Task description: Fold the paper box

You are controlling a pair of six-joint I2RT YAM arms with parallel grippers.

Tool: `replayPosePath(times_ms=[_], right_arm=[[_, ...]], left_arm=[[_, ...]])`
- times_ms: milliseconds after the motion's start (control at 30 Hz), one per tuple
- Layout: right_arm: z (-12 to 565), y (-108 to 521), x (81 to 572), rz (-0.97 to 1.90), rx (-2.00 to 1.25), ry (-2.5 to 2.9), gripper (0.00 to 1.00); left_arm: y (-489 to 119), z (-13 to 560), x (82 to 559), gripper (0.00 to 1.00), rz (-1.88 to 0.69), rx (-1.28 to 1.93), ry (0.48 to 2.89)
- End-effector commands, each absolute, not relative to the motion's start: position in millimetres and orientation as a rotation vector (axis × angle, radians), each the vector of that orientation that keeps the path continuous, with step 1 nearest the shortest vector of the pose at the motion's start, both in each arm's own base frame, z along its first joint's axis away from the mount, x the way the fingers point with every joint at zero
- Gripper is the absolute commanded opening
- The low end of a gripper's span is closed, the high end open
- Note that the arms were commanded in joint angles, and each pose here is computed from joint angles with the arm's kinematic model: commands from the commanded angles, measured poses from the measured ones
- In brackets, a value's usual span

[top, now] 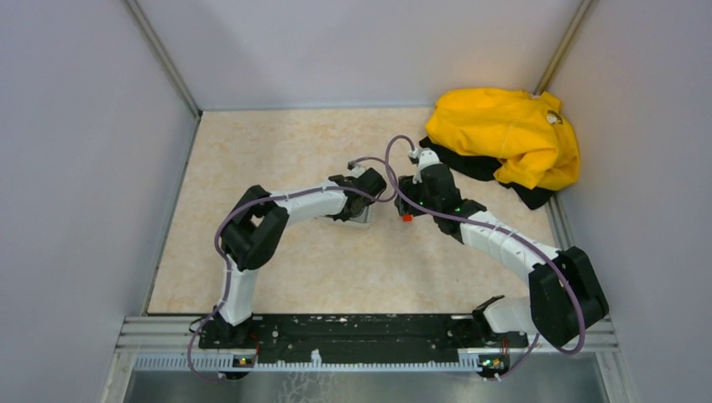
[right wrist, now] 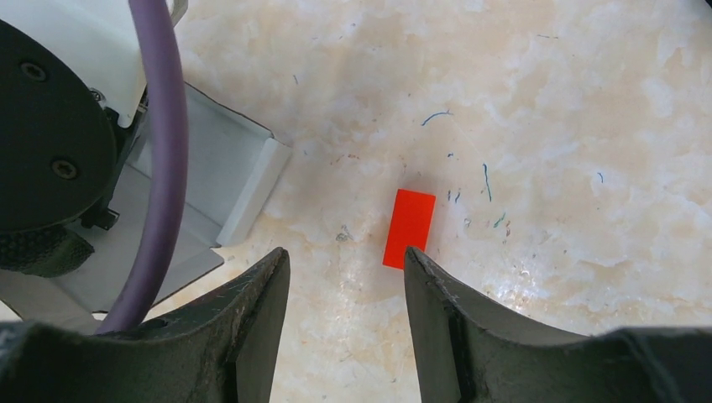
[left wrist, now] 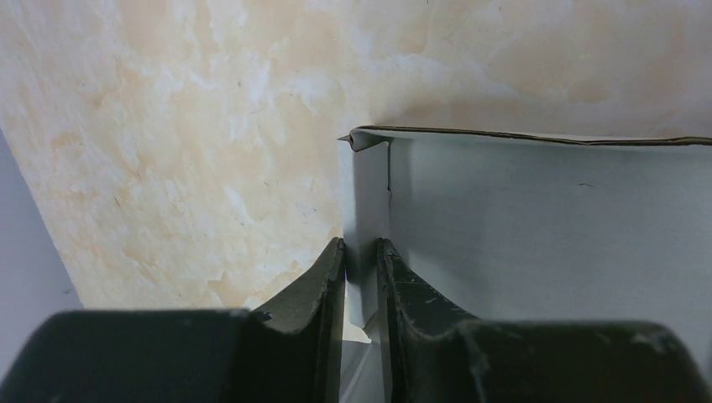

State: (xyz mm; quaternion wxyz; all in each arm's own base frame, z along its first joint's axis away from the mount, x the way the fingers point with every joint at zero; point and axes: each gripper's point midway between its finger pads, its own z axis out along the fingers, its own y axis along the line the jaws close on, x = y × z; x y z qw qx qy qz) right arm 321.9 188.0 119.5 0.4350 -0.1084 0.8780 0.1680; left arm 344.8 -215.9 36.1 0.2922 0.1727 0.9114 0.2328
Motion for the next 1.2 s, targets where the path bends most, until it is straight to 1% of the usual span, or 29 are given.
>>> replayPosePath(times_ms=[0,300,567,700,833,1000,1167], right_arm=[[142.5,189.5,331.1,0.436,-0.265,2.117,0.52],[141.7,191.1,326.3,0.47,-0.278,2.125,0.54],[138.0,212.5,323.3,0.588,-0.374,2.125,0.55],[127.8,223.3,326.9,0.615,-0.454,2.153,0.52],[115.3,233.7,332.4,0.646,-0.5,2.174,0.47],[111.3,246.1,341.9,0.68,-0.544,2.147,0.44],[105.9,257.8,350.3,0.684,-0.592,2.137,0.42]], left_arm=[[-226.1,32.1,338.8,0.26,0.504,0.49,2.444],[-241.5,55.9,342.5,0.35,0.228,0.435,2.4],[-262.4,77.4,342.1,0.38,0.011,0.503,2.317],[-271.9,81.3,344.1,0.4,-0.055,0.55,2.292],[-283.4,88.9,345.9,0.41,-0.124,0.575,2.259],[-285.5,106.0,350.2,0.42,-0.169,0.538,2.209],[-280.9,144.3,356.8,0.49,-0.228,0.455,2.094]])
